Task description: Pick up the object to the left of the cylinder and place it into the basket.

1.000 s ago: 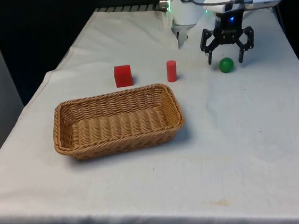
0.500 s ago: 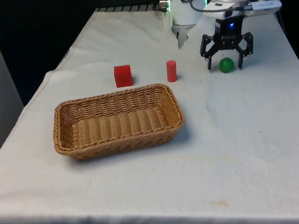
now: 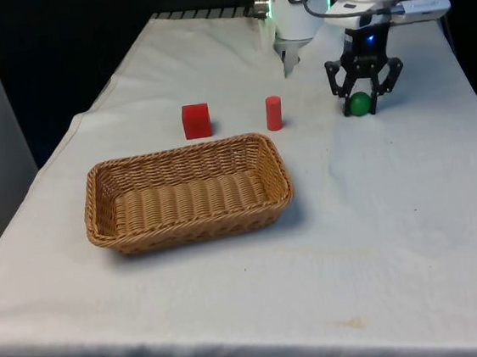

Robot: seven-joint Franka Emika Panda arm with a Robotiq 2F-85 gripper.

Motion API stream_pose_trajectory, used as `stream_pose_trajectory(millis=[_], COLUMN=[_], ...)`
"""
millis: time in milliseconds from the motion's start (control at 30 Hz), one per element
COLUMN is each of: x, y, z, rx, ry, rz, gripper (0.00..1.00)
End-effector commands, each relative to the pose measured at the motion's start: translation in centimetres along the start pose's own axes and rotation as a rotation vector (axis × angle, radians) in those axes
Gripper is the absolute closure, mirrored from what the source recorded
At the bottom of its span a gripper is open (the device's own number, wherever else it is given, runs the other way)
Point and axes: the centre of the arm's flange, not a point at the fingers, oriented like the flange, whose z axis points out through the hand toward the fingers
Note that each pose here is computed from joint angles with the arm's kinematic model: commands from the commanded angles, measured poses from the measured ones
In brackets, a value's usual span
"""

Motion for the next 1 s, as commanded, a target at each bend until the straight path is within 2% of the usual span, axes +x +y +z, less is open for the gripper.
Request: stream_pose_trajectory(millis=[0,233,333,433,467,667,800,833,967], x=[0.0,0.0,0.4,1.0,1.1,2.5,3.5,3.3,4.9], y=[0.1,0.1,0.3,0.5,0.4,0.9,1.2,1.2,1.7], z=[0.1,0.1,-0.8,-1.9,-1.4,-3.8,-4.4,-4.2,-5.1], rx=[-0.002,-0.002,0.001,0.004,0.003,0.005,0.002,-0.001,-0.004], ry=[0.003,0.004,0.006,0.013,0.019,0.020,0.025,0.027,0.030], rz=[0.001,0.001,0.002,0.002,0.004,0.005,0.006,0.007,0.008], gripper=[1.00,1.00,1.00,1.00,1.00,1.00,1.00,1.00,1.00])
